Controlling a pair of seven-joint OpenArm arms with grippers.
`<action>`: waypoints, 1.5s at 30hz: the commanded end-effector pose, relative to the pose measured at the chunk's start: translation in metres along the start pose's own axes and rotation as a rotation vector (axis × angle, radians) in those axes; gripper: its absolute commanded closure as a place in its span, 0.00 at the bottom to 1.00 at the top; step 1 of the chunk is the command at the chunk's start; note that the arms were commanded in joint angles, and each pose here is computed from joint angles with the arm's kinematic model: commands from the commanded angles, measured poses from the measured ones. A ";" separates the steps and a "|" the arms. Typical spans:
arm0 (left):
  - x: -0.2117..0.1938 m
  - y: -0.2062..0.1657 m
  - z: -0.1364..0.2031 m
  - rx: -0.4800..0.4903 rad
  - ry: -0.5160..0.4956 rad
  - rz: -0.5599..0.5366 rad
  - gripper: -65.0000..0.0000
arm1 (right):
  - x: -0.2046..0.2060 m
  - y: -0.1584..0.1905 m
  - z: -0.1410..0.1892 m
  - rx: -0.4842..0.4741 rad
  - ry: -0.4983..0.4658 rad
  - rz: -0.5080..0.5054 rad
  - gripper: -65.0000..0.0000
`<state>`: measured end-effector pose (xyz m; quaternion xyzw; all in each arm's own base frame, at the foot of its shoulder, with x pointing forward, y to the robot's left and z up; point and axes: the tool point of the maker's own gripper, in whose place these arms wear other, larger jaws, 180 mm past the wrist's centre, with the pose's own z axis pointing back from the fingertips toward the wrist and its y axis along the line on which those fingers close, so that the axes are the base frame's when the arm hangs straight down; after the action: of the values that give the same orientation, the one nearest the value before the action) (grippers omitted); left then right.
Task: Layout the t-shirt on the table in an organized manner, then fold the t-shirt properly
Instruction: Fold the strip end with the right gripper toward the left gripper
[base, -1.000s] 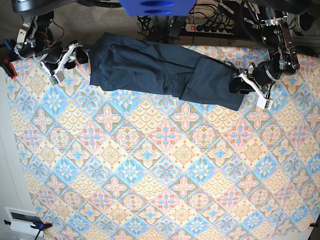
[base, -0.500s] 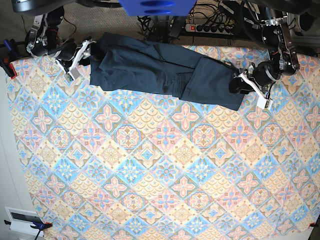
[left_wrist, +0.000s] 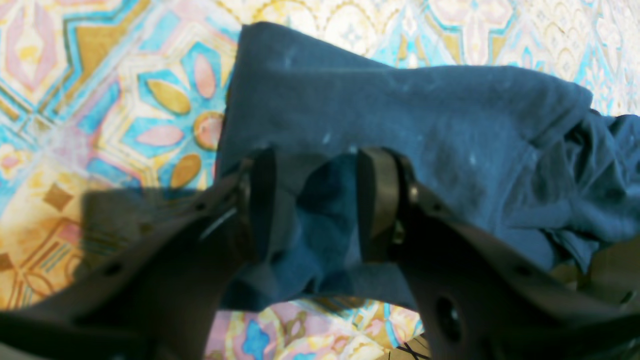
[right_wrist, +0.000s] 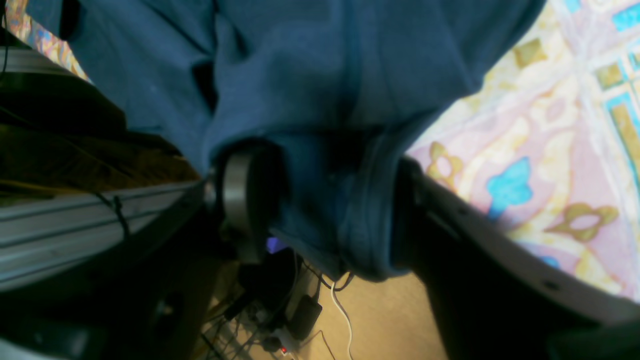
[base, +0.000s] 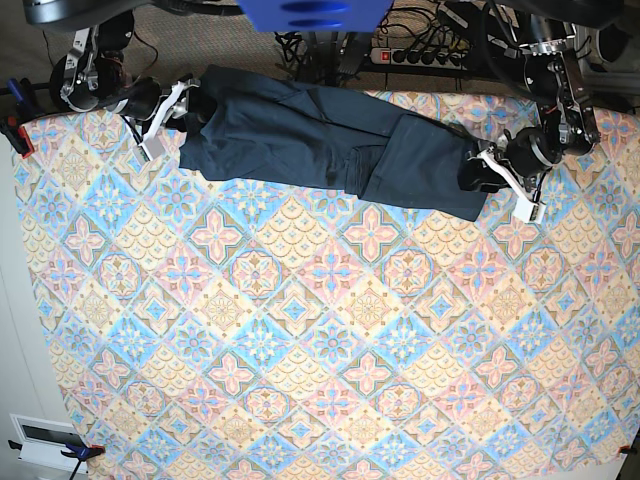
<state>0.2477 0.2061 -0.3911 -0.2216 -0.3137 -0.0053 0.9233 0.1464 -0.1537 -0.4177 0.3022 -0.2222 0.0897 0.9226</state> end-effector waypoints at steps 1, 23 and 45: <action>0.014 -0.001 0.004 -0.006 -0.041 -0.016 0.60 | -0.003 0.000 0.000 0.001 0.008 -0.002 0.50; 0.014 -0.001 0.004 -0.006 -0.042 -0.017 0.60 | 0.030 -0.021 0.006 -0.047 -0.103 -0.037 1.00; 0.010 -0.004 0.002 -0.014 -0.038 -0.008 0.64 | 0.115 -0.076 0.026 -0.202 -0.181 0.069 1.00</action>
<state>0.2470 0.2023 -0.3920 -0.2274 -0.3139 -0.0016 0.9218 0.2605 -0.2220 -0.3915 0.2114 -0.3148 0.0655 0.9230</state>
